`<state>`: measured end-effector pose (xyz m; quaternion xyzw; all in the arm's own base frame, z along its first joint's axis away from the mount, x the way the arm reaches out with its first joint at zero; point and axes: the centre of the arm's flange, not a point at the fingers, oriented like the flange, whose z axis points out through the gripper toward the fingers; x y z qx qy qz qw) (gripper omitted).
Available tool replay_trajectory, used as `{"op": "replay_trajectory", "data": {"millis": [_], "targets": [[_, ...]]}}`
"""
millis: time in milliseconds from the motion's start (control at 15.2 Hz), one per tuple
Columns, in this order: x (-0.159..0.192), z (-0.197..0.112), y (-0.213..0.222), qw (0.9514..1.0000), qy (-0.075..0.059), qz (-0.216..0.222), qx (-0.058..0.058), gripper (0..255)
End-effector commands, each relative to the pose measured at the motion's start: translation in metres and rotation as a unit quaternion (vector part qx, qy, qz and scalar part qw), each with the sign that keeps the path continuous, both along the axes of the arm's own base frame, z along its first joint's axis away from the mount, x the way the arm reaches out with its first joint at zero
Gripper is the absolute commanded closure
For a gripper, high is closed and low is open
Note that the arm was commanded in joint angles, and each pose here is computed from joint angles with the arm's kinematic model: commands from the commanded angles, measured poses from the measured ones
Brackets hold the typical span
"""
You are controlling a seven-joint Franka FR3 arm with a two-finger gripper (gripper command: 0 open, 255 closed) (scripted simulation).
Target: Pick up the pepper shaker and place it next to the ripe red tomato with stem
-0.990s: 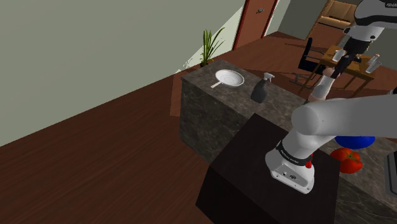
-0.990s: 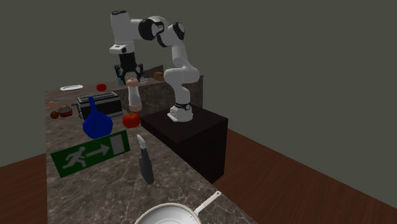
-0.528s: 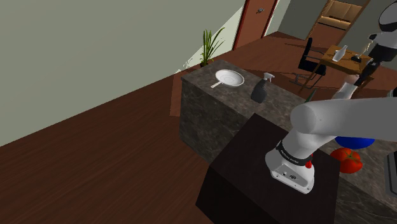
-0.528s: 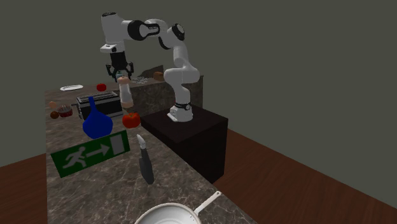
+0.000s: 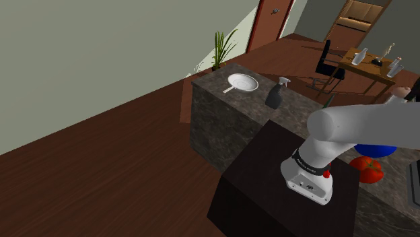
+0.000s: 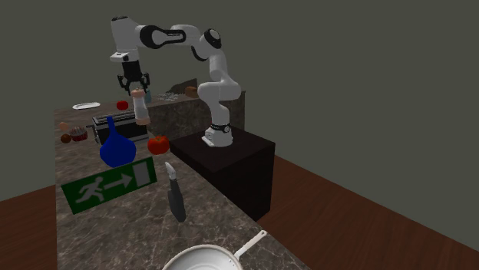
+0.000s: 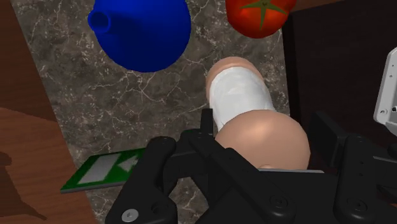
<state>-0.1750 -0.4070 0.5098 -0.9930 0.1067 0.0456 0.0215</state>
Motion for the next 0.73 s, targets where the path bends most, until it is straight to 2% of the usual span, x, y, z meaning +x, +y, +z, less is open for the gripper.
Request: {"op": "replay_trajectory", "data": {"millis": [0, 660], "targets": [[-0.026, -0.001, -0.003, 1.0000, 0.000, 0.001, 0.000, 255], [-0.157, 0.000, -0.023, 1.0000, 0.000, 0.001, 0.000, 255]]}}
